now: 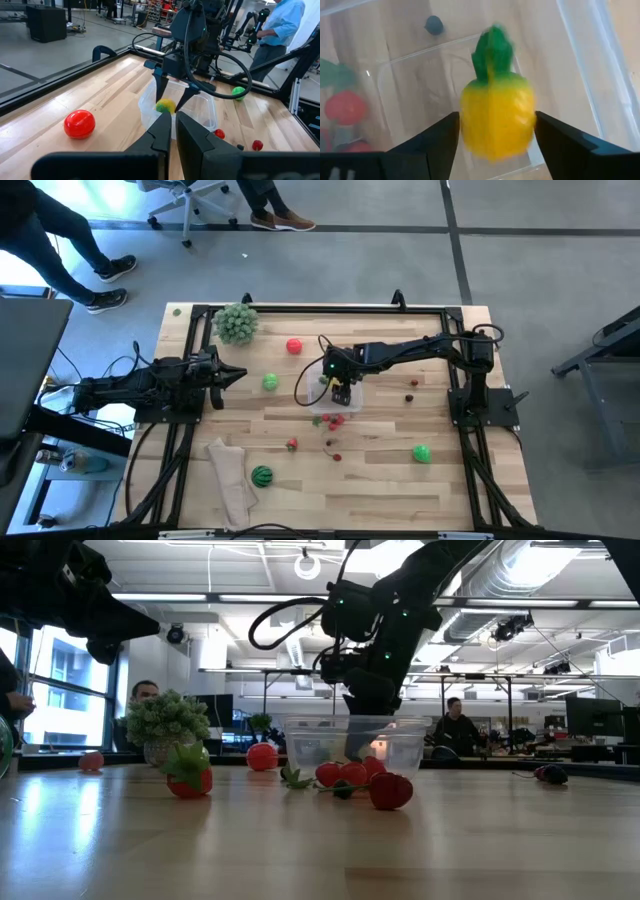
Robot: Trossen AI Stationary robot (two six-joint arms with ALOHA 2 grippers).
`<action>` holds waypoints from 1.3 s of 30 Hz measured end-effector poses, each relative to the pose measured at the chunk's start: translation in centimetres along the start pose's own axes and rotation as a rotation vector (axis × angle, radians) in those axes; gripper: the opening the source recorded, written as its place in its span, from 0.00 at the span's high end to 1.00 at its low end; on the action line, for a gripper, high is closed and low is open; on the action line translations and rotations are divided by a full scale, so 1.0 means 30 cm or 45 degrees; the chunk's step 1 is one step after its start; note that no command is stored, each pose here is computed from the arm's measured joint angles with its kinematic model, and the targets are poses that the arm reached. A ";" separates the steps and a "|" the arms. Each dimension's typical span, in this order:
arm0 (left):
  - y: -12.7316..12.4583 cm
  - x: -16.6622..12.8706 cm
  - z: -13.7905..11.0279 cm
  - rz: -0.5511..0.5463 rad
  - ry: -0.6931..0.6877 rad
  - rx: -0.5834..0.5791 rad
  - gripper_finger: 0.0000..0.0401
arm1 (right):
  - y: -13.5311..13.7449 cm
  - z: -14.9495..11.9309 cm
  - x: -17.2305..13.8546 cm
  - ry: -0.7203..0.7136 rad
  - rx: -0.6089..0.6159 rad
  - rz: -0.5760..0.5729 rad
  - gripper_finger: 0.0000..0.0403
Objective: Pick and placing Produce into tupperware
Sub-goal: Put the yellow pineapple into the transparent container, then put the green pear into the transparent container
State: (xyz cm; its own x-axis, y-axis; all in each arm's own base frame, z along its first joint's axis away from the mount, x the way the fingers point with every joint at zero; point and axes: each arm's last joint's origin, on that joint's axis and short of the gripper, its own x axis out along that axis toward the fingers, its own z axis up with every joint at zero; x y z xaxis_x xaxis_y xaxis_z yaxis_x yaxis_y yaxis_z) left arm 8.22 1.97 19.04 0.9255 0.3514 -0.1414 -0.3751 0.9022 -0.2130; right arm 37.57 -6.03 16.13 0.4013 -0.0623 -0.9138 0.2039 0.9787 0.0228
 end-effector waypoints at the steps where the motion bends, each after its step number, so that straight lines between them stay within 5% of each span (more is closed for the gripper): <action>1: 0.000 0.000 0.000 0.000 0.000 0.000 0.96 | 0.000 0.000 0.000 0.000 0.000 0.000 0.37; 12: 0.000 0.000 -0.001 0.000 0.002 0.001 0.96 | 0.010 0.014 -0.060 -0.025 0.013 0.083 0.39; 23: 0.002 0.000 -0.007 0.006 0.026 0.005 0.96 | 0.004 0.037 -0.414 -0.068 0.109 -0.020 0.41; 32: 0.005 -0.001 -0.018 0.018 0.071 0.014 0.96 | 0.032 -0.127 -0.702 -0.262 0.280 -0.194 0.41; 39: 0.005 -0.001 -0.018 0.018 0.072 0.014 0.96 | 0.112 -0.350 -0.708 -0.295 0.575 -0.122 0.41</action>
State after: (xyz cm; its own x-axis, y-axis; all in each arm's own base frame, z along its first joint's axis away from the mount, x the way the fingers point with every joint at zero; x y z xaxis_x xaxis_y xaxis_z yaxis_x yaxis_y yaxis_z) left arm 8.12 1.95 18.49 0.9155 0.3499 -0.1986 -0.3874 0.8999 -0.2001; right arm 20.36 0.63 31.35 0.5391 -0.2391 -0.8076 0.5941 0.7876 0.1633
